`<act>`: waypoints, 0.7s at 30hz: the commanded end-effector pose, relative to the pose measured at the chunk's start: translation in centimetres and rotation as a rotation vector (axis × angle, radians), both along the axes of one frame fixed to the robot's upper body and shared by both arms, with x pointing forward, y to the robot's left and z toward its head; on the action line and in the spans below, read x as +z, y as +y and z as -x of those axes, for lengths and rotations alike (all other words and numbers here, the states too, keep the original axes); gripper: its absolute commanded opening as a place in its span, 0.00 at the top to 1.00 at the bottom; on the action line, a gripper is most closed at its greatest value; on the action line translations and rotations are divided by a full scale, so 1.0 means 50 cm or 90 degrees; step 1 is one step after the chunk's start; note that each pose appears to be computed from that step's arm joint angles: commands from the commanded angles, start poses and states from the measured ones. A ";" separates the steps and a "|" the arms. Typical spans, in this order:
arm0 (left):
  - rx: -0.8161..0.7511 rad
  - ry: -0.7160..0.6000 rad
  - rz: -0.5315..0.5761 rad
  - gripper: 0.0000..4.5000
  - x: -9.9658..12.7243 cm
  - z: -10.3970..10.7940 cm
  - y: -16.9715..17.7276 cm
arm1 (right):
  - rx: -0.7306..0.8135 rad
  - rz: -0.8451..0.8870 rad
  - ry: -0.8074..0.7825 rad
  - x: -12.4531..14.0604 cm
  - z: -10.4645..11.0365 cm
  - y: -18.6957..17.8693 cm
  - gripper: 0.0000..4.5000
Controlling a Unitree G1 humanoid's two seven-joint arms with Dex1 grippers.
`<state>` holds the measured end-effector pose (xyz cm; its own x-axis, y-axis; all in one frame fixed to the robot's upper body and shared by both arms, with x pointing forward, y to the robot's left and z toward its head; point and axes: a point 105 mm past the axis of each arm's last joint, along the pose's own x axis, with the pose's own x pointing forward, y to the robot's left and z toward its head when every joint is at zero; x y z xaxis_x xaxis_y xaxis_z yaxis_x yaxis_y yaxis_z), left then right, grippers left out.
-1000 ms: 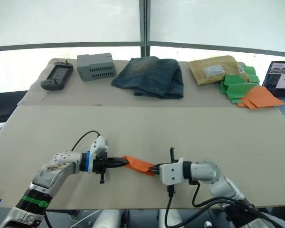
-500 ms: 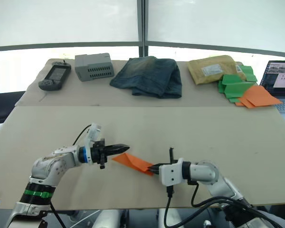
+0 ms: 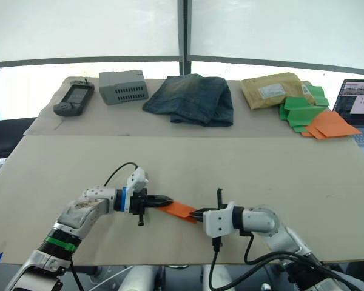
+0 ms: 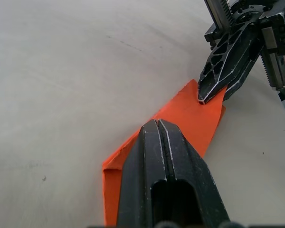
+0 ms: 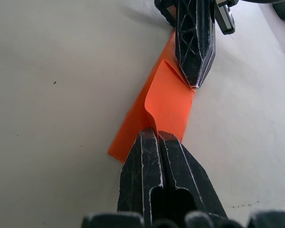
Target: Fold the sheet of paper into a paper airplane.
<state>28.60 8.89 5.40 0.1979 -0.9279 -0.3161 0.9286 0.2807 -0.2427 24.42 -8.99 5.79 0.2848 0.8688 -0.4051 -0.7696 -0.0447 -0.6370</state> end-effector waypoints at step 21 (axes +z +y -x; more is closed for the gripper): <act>0.025 0.042 -0.049 1.00 -0.056 0.029 0.017 | -0.035 -0.156 0.167 0.120 -0.019 0.026 0.64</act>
